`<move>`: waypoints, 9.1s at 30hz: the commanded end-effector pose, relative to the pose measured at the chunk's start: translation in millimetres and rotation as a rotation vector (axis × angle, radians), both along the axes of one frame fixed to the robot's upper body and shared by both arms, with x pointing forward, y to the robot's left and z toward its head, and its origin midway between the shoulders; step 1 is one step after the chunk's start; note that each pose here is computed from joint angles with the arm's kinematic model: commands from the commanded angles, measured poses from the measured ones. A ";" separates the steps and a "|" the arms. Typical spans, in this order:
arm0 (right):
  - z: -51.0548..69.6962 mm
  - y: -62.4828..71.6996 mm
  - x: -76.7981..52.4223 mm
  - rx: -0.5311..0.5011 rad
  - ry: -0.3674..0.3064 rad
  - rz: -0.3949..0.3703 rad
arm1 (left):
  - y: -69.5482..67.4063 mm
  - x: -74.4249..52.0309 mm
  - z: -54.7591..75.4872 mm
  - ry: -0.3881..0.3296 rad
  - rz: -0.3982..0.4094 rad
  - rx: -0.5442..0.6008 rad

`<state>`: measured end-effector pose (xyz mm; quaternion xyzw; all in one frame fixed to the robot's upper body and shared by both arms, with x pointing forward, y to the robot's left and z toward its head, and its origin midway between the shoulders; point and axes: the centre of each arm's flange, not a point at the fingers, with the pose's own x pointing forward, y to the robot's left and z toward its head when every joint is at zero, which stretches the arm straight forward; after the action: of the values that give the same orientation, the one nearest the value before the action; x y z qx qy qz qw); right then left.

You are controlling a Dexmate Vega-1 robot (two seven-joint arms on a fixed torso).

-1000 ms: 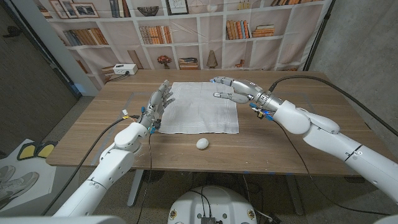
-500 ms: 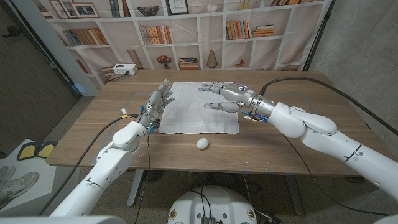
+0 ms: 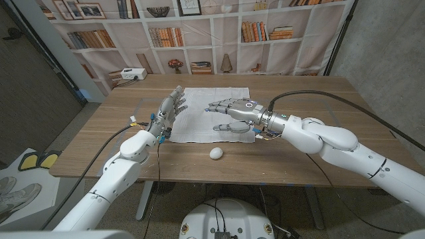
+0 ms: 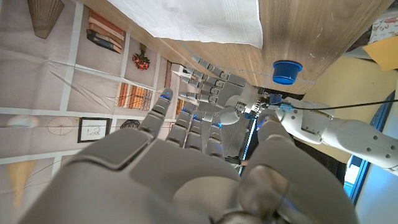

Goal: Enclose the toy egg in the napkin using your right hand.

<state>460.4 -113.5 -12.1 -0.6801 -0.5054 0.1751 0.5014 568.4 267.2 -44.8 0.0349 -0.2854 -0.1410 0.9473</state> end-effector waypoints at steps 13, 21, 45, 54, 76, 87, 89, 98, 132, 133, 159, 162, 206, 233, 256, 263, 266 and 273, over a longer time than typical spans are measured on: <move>-38.3 24.2 -4.1 -0.114 0.015 -0.174 | 3.6 10.4 4.6 0.016 -0.031 0.030; -46.2 30.0 -6.9 -0.104 -0.026 -0.208 | 3.0 16.2 9.2 0.020 -0.045 0.048; -83.3 46.6 5.5 -0.127 0.026 -0.289 | 9.4 23.1 14.7 0.041 -0.058 0.076; -93.6 45.5 11.5 -0.123 0.042 -0.312 | 8.5 22.9 19.7 0.038 -0.064 0.092; -118.8 39.0 17.3 -0.054 0.058 -0.340 | 0.4 25.5 29.8 0.028 -0.090 0.124; -120.2 26.6 37.0 0.026 0.038 -0.374 | 0.5 31.6 36.0 0.028 -0.102 0.136; -121.1 25.3 40.1 0.038 0.042 -0.369 | 1.1 33.2 37.0 0.030 -0.103 0.136; -120.7 30.0 39.4 0.058 0.013 -0.342 | 6.2 43.0 40.3 0.039 -0.107 0.136; -47.1 32.6 27.0 0.211 -0.208 -0.260 | 20.5 28.0 25.0 0.016 -0.102 0.091; -45.2 33.7 28.8 0.214 -0.205 -0.255 | 22.1 25.9 25.2 0.013 -0.095 0.091; 0.5 61.4 83.0 0.285 -0.218 -0.215 | 40.6 -2.5 13.4 -0.032 0.028 0.037; 6.5 64.4 88.7 0.279 -0.217 -0.214 | 41.1 -3.6 11.7 -0.033 0.029 0.033; -0.3 93.5 213.1 0.015 -0.207 -0.490 | 59.0 -8.3 16.1 -0.018 0.048 0.034; -2.8 72.8 201.4 -0.044 -0.167 -0.591 | 59.4 -5.5 14.9 -0.018 0.026 0.025; 2.4 48.1 169.9 0.127 -0.036 -0.633 | 48.7 -7.7 10.3 -0.032 0.011 0.031; -1.7 39.0 149.9 0.203 -0.013 -0.536 | 47.8 -11.3 10.4 -0.041 0.012 0.030; -3.7 41.6 140.6 0.231 -0.002 -0.502 | 47.6 -12.7 10.4 -0.046 0.011 0.028; -11.3 54.5 118.3 0.240 0.028 -0.412 | 48.5 -18.4 11.5 -0.068 0.031 0.036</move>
<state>611.6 -66.8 -15.5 -0.7410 -0.3232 -0.0110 0.5886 557.2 314.9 -34.3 0.0530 -0.3033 -0.1405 0.9410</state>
